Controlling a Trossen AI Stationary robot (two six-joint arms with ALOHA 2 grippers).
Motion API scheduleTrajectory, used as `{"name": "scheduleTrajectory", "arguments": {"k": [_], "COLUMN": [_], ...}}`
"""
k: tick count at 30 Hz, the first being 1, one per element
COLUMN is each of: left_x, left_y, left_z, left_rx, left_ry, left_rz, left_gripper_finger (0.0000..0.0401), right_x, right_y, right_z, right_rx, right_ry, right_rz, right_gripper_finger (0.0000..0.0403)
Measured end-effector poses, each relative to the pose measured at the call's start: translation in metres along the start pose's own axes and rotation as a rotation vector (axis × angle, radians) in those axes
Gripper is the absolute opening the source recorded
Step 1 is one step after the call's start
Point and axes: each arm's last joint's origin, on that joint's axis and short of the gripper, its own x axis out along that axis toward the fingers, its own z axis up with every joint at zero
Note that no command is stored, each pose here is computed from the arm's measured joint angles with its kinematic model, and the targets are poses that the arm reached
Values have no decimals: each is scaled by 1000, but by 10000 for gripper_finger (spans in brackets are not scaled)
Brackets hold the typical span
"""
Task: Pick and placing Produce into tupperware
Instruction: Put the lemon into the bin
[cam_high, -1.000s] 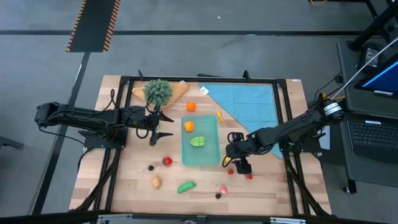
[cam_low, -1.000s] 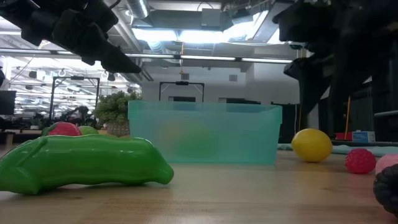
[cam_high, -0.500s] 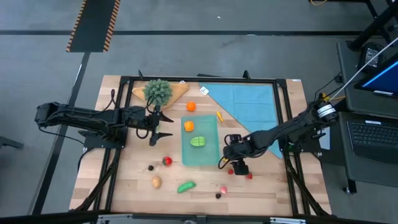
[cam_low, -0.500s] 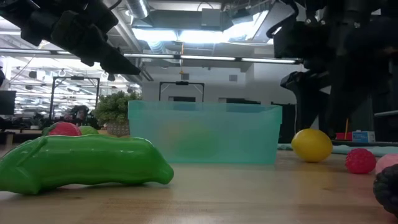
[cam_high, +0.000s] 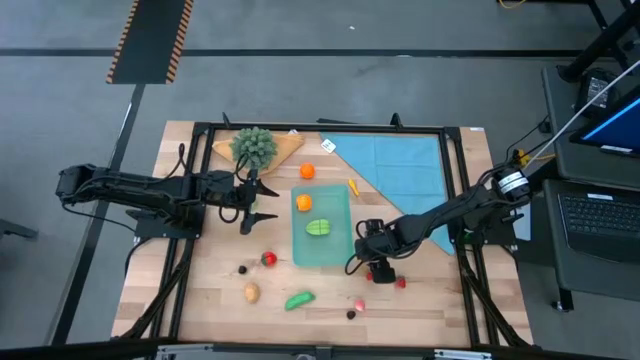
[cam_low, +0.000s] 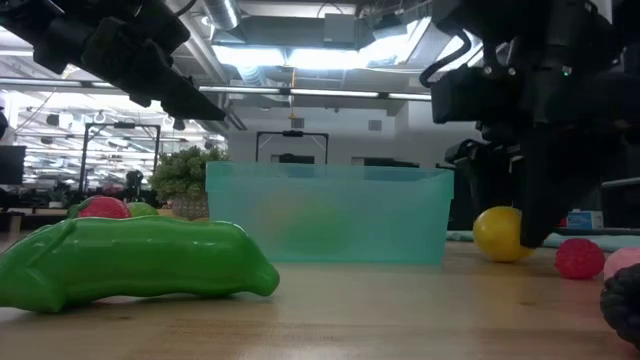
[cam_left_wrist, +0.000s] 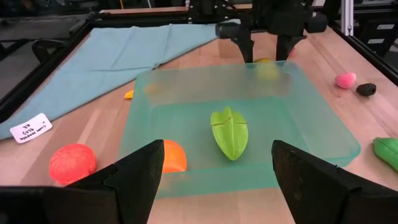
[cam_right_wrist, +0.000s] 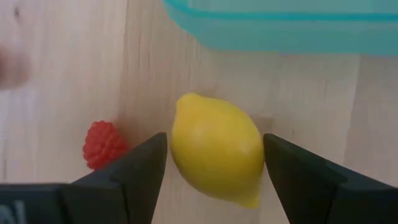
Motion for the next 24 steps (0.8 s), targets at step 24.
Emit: {"name": "scheduleTrajectory", "arguments": {"k": [24], "left_x": [0], "left_y": [0], "left_z": [0], "left_rx": [1], "left_ry": [1], "left_rz": [0], "left_gripper_finger": [289], "right_x": [6], "right_y": [0], "right_z": [0], "right_rx": [-6], "right_ry": [6], "right_rz": [-2], "right_gripper_finger": [224]}}
